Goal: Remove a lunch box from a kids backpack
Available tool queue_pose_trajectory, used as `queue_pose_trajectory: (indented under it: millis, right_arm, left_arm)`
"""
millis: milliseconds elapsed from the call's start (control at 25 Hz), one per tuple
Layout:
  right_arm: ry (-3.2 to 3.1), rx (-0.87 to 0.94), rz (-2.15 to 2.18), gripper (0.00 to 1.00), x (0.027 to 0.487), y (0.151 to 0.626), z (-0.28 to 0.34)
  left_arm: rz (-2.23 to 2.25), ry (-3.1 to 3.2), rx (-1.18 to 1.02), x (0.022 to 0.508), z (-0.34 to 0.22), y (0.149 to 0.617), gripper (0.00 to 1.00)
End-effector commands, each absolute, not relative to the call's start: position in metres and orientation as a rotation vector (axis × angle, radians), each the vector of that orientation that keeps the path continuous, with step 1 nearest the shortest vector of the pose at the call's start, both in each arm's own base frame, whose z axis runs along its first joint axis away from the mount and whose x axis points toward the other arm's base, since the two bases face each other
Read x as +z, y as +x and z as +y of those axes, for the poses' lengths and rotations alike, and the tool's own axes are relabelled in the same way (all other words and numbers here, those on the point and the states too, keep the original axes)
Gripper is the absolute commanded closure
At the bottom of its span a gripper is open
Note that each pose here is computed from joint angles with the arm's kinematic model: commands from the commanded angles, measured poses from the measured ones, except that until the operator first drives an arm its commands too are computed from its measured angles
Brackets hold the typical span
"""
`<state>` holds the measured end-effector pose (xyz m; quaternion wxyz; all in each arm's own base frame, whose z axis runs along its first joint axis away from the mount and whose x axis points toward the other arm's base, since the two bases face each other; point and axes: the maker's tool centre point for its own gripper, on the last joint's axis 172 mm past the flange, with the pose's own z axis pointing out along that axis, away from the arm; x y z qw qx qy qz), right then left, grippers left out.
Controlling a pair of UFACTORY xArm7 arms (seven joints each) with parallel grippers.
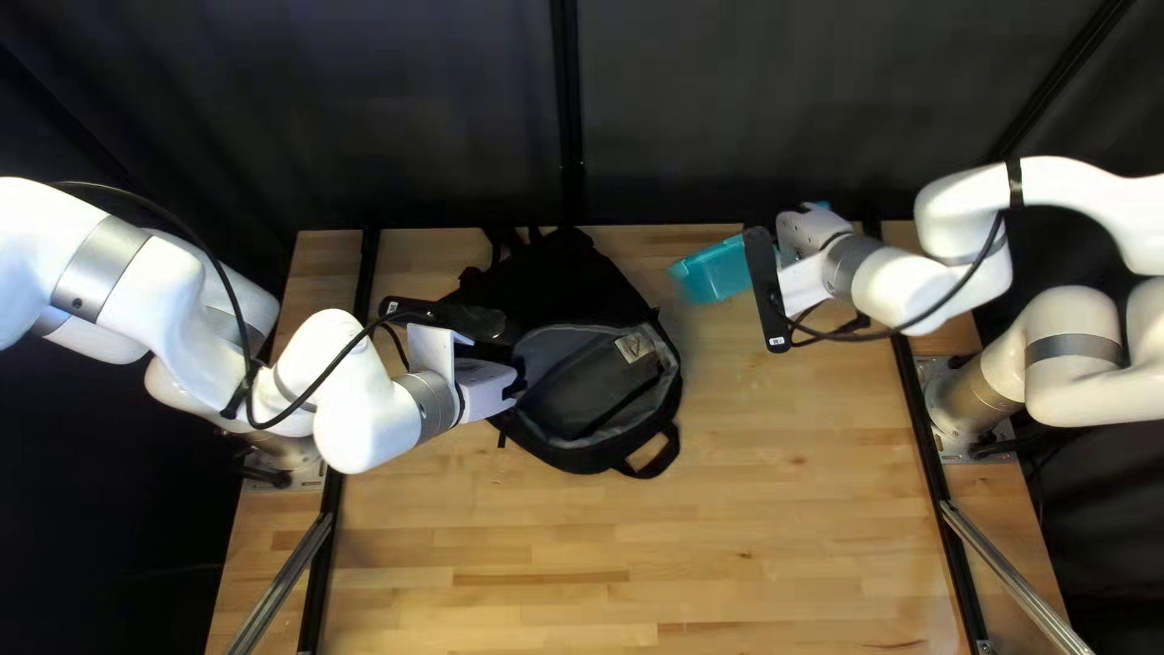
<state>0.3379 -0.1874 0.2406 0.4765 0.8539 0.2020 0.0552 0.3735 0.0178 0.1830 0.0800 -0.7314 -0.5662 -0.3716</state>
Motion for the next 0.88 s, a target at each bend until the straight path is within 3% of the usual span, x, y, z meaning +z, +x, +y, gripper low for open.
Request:
queue_pose_trajectory:
  millis: [40,880]
  right_arm:
    - [2.039,0.123,0.469,1.00,0.235,0.327,-0.187]
    - [1.991,0.123,0.452,1.00,0.213,0.318,-0.167]
  left_arm:
    - [-1.687,-2.189,-1.112,0.185,0.018,0.376,1.00]
    - [-1.684,-2.197,-1.118,0.185,0.017,0.378,1.00]
